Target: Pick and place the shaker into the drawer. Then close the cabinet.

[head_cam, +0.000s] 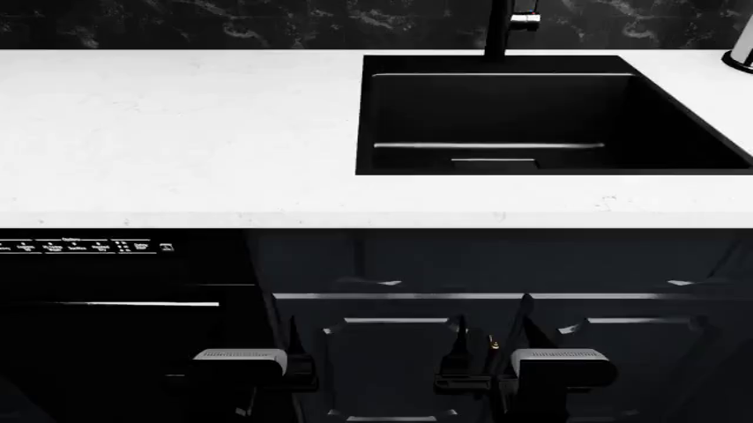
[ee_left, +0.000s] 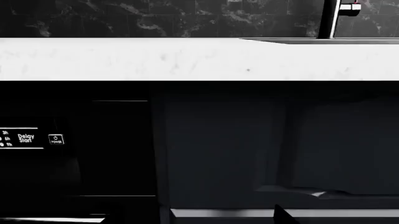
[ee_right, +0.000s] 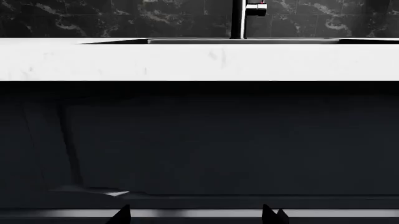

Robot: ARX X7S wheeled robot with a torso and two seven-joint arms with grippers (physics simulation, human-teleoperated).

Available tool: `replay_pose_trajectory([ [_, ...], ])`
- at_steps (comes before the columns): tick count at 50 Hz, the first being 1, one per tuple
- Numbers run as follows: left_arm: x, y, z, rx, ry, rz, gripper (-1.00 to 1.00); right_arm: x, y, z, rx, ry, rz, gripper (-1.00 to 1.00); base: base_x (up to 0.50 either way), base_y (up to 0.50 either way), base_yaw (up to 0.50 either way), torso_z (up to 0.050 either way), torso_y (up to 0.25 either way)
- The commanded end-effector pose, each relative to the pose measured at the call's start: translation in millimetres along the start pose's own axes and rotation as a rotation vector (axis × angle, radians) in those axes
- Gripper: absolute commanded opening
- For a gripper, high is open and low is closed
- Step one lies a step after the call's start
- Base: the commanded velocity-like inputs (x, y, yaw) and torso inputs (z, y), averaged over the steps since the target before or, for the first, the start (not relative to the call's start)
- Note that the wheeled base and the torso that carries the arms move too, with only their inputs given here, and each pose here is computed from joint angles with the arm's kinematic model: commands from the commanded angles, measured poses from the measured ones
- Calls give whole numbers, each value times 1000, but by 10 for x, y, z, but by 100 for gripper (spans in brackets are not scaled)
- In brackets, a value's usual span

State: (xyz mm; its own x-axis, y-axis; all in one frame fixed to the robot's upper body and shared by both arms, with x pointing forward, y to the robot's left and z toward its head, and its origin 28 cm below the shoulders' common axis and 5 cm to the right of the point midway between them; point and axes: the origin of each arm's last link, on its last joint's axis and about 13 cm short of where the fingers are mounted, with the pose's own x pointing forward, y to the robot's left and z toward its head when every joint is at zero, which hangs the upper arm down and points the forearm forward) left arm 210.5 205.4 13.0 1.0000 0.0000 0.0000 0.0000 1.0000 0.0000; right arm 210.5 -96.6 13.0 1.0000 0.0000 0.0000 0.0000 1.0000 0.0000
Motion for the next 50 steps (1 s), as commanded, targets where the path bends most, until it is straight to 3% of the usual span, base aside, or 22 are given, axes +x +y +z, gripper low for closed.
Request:
replay_pose_trajectory([
  [1, 21, 8, -6, -14, 13, 9, 100, -10, -4, 2, 0, -3, -5, 100, 0, 0, 0, 0, 0],
  [20, 62, -18, -127, -41, 55, 6, 100, -21, -33, -46, -7, 38, -8, 100, 0, 484, 0, 0, 0],
  [26, 82, -15, -46, -40, 52, 16, 100, -20, -30, -38, -9, 47, -16, 100, 0, 500, 0, 0, 0],
  [28, 140, -18, 43, -85, 97, 25, 100, 9, -50, 47, -9, 40, -45, 100, 0, 150, 0, 0, 0],
  [29, 215, -28, 205, -121, 89, 32, 100, 95, -93, 238, -6, -5, -60, 100, 0, 0, 0, 0, 0],
  [31, 477, -89, 762, -164, 15, 1, 100, 401, -241, 980, -17, -148, -93, 100, 0, 0, 0, 0, 0],
  [33, 815, -140, 1534, -163, -94, -19, 100, 670, -364, 1781, -49, -252, -76, 100, 0, 0, 0, 0, 0],
  [37, 1433, -214, 2832, -106, -163, -23, 100, 1290, -439, 2834, -179, -103, -14, 100, 0, 0, 0, 0, 0],
  [39, 1602, -251, 3586, -88, -281, -29, 100, 1522, -385, 3538, -252, -210, 6, 100, 0, 0, 0, 0, 0],
  [41, 1589, -274, 4395, -73, -468, -28, 100, 1536, -281, 4365, -295, -410, 19, 100, 0, 0, 0, 0, 0],
  [43, 1336, -352, 5188, -70, -704, -73, 100, 1288, -112, 5216, -336, -679, 41, 100, 0, 0, 0, 0, 0],
  [44, 1175, -373, 5480, -51, -746, -83, 100, 1288, -112, 5216, -336, -679, 41, 100, 0, 0, 0, 0, 0],
  [46, 1339, -204, 5345, -97, -562, 23, 100, 874, -340, 5745, -232, -585, -57, 100, 0, 0, 0, 0, 0],
  [50, 1172, -168, 5527, -61, -576, 51, 100, 756, -312, 5807, -208, -557, -50, 100, 0, 0, 0, 0, 0],
])
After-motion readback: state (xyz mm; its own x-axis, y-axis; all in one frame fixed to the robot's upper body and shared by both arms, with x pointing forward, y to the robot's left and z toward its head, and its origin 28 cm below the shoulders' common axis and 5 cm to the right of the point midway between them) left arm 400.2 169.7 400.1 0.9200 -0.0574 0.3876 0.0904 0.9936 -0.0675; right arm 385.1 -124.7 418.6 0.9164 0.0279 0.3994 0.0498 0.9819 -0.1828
